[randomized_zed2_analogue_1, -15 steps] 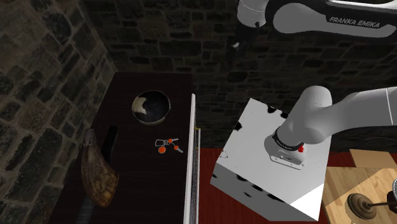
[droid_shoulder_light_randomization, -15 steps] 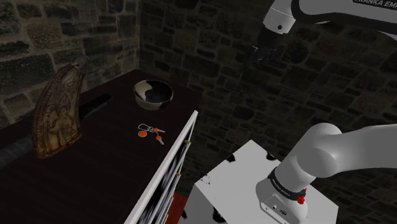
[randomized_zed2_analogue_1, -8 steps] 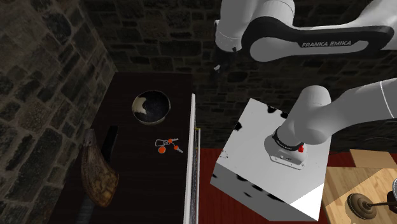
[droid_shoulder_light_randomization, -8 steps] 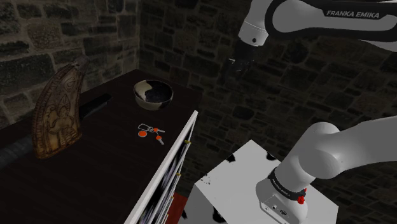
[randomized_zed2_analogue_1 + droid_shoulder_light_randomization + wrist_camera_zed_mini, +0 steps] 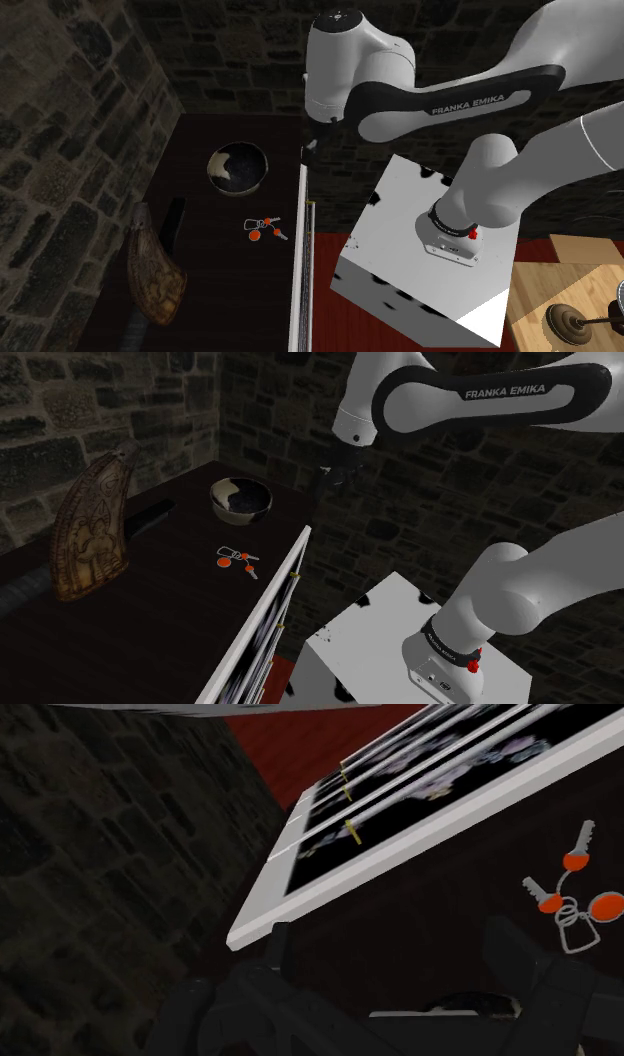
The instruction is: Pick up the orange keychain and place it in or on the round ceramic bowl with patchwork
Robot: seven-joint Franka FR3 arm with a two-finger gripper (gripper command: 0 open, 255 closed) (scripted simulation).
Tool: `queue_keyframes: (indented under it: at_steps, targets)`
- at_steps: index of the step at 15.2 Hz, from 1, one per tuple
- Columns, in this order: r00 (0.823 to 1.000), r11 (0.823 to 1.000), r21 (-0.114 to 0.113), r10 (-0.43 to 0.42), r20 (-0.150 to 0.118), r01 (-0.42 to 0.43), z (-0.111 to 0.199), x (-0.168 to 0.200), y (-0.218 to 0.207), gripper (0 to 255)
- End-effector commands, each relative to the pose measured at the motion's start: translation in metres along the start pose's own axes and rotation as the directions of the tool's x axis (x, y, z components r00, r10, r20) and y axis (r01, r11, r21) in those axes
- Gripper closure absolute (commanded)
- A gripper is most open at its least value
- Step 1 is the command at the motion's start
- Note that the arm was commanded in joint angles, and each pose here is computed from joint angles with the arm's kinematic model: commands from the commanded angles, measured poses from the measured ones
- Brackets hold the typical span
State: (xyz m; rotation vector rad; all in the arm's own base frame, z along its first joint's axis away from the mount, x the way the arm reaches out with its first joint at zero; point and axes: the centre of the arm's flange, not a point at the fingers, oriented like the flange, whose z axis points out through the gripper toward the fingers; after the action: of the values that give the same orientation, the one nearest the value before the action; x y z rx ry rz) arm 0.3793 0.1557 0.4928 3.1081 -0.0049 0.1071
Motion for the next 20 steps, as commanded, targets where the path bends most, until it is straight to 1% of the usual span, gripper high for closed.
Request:
queue_keyframes:
  at_steps: [1,8,16,20]
  targets:
    - [1.000,1.000,0.006,-0.018,0.007,0.018,0.016,0.006,-0.020,0]
    - [0.996,0.997,0.025,-0.079,0.033,0.078,0.064,0.019,-0.096,0]
    - [0.987,0.988,0.049,-0.147,0.060,0.145,0.117,0.026,-0.183,0]
    - [0.987,0.988,0.049,-0.147,0.060,0.145,0.138,0.025,-0.184,0]
